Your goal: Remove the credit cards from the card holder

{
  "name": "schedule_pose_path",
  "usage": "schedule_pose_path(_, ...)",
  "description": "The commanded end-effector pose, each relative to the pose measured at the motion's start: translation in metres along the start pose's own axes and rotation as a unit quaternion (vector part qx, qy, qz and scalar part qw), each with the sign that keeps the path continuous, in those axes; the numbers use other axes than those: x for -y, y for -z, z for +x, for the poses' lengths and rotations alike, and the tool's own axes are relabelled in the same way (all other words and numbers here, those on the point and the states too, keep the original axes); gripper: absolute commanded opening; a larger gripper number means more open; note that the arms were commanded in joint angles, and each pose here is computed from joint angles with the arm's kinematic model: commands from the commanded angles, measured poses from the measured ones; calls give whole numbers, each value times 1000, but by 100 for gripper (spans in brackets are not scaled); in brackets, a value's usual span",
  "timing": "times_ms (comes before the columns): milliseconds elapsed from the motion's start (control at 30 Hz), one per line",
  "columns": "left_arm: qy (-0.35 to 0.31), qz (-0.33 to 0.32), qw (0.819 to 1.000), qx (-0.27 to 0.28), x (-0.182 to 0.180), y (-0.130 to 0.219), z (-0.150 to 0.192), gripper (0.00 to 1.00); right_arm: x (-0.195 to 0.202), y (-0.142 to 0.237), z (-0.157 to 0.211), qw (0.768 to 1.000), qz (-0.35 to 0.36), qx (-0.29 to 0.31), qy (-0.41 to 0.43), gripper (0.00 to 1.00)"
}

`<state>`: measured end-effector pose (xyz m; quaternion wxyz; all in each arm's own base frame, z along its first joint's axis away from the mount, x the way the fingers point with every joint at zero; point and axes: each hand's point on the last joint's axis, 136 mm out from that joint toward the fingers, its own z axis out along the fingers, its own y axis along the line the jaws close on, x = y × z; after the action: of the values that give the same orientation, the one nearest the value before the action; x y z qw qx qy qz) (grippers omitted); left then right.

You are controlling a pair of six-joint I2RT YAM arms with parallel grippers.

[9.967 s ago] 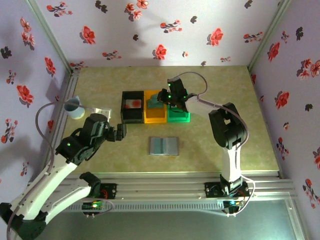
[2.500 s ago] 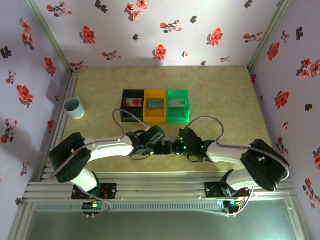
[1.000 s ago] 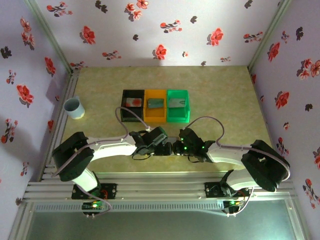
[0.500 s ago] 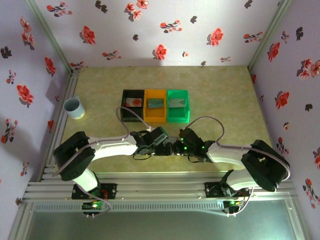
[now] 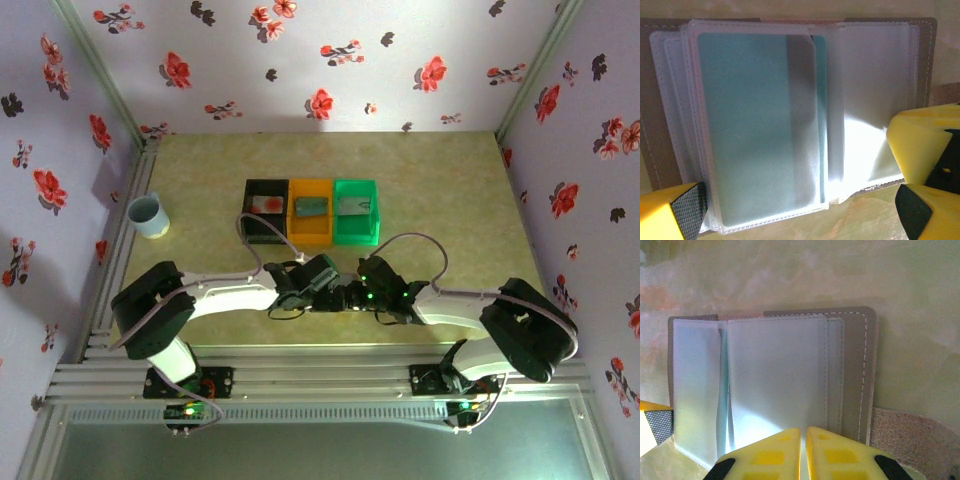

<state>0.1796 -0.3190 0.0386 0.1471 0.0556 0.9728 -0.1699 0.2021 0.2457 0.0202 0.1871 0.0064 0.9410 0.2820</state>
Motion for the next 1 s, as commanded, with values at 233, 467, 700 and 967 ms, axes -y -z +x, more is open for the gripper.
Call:
schedule_pose_path(233,-10,9,1000,8,12,2,-5,100,25,-6,17,999,46,-25,-1,12)
schedule_pose_path(467,-10,15,1000,12,16,5,-7,100,26,-6,18,999,46,-25,-1,12)
schedule_pose_path(700,-10,19,1000,13,19,7,-8,99,27,-6,18,999,46,-25,-2,12)
schedule_pose_path(967,-11,29,999,18,24,8,-11,98,26,-7,19,999,45,-26,-2,12)
